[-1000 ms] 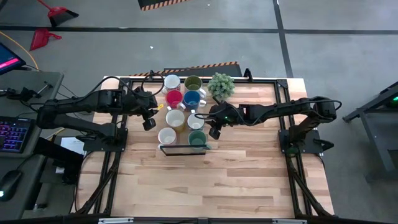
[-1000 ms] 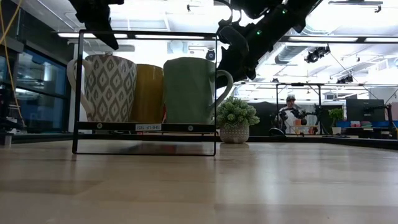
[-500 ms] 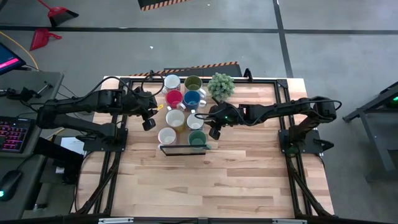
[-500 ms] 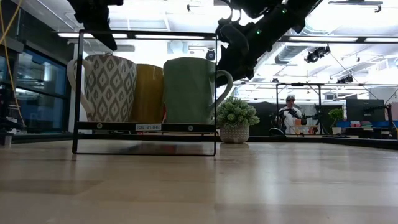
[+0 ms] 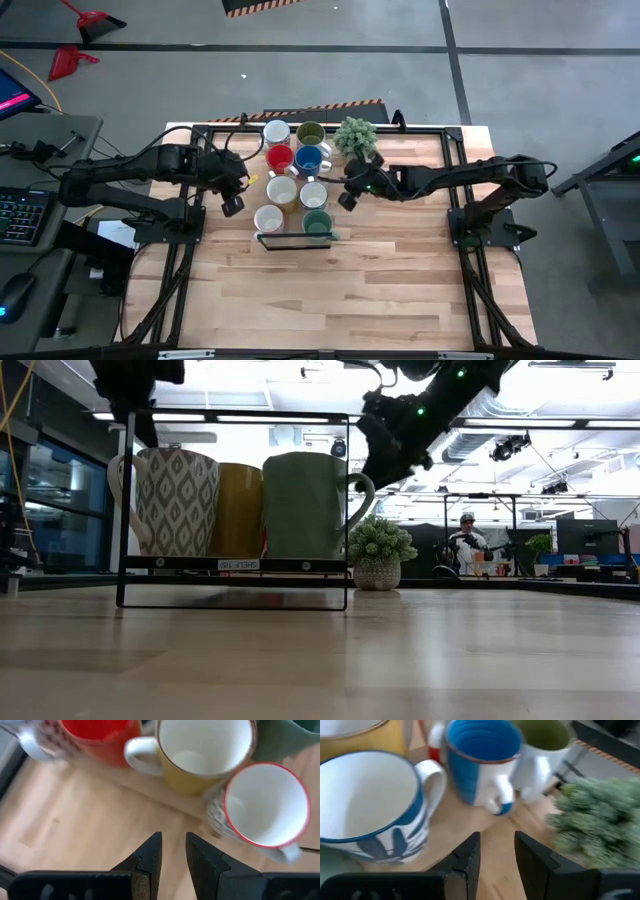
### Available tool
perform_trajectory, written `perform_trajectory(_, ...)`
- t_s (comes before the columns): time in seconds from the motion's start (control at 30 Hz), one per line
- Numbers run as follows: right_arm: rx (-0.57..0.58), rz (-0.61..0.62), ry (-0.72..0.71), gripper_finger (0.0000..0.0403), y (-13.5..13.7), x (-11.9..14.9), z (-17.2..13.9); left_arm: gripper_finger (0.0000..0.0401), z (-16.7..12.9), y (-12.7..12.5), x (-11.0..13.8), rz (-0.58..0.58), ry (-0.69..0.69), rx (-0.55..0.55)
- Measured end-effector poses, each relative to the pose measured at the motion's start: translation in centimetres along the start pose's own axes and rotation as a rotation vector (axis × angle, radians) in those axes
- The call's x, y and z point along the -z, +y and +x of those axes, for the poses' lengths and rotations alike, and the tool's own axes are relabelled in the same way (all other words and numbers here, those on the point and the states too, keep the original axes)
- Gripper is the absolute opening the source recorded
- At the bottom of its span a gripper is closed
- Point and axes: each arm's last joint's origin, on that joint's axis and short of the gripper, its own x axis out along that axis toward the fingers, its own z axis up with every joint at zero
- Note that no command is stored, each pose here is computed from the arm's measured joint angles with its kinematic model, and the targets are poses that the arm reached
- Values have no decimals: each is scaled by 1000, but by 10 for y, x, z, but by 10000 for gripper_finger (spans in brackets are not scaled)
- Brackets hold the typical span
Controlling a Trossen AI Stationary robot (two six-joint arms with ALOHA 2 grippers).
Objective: Place coffee mugs
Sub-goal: Adjust the mugs on the shelf
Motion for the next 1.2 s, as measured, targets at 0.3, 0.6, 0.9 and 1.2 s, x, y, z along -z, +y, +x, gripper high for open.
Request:
perform_trajectory(0.3, 36, 30, 33, 103, -10, -1, -20, 78, 7, -19, 9, -78, 154, 34)
perform_trajectory(0.6, 11, 0, 29, 103, 0, 2, -27, 78, 26, -47, 9, -29, 258, 13)
perform_trajectory(0.9, 8, -26, 27, 103, 8, 5, -31, 78, 43, -69, 6, 20, 271, 19)
perform_trajectory(1.2, 4, -27, 29, 103, 9, 5, -31, 78, 49, -78, 5, 43, 255, 13)
